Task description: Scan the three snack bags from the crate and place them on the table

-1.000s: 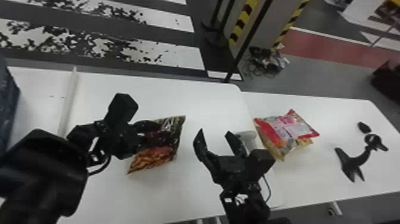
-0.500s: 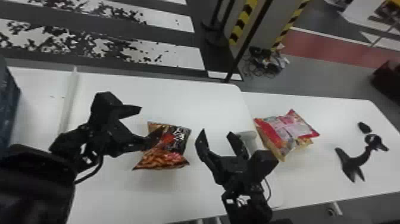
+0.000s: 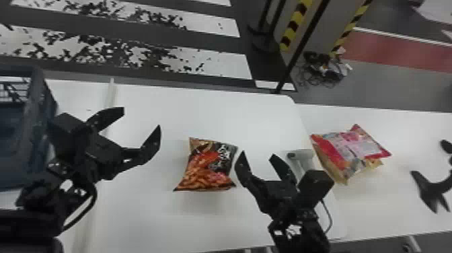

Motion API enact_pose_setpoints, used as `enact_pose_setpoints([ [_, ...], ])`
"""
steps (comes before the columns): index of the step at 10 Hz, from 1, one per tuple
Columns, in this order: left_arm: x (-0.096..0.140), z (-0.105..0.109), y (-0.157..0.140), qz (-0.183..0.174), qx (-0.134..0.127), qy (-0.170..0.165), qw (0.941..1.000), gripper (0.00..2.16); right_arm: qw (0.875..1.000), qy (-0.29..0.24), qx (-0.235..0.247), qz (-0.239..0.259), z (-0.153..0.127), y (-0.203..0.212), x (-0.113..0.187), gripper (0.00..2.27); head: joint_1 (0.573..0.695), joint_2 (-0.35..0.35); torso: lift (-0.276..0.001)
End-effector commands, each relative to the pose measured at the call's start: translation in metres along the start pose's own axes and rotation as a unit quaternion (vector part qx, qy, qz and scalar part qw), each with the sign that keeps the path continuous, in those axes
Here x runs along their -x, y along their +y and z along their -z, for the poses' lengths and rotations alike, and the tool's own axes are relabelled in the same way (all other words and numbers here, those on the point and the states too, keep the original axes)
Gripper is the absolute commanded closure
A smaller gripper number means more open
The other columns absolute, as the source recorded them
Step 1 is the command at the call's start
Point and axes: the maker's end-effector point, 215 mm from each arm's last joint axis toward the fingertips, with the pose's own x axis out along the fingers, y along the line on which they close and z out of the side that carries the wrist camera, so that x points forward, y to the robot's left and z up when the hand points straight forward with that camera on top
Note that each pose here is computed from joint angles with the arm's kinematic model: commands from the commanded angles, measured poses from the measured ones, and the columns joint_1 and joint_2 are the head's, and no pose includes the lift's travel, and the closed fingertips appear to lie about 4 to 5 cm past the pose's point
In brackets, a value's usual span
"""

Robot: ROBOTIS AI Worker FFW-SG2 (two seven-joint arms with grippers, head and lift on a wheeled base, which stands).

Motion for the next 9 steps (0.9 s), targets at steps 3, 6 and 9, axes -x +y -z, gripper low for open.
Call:
enact_pose_setpoints([
  [3,0.050,0.019,0.052,-0.059,0.016,-0.010,0.9981,0.04,0.991,0.091,-0.084,-0.041,0.039,0.017,-0.004,0.08,0.695,-0.128,-0.062],
  [6,0.076,0.029,0.068,-0.079,0.022,-0.012,0.9965,0.04,0.972,0.170,-0.150,-0.063,0.070,0.024,-0.004,0.08,0.695,-0.037,-0.062],
  [9,0.080,0.037,0.068,-0.080,0.027,-0.007,0.9964,0.04,0.944,0.235,-0.213,-0.094,0.100,0.035,-0.001,0.08,0.695,0.001,-0.062],
])
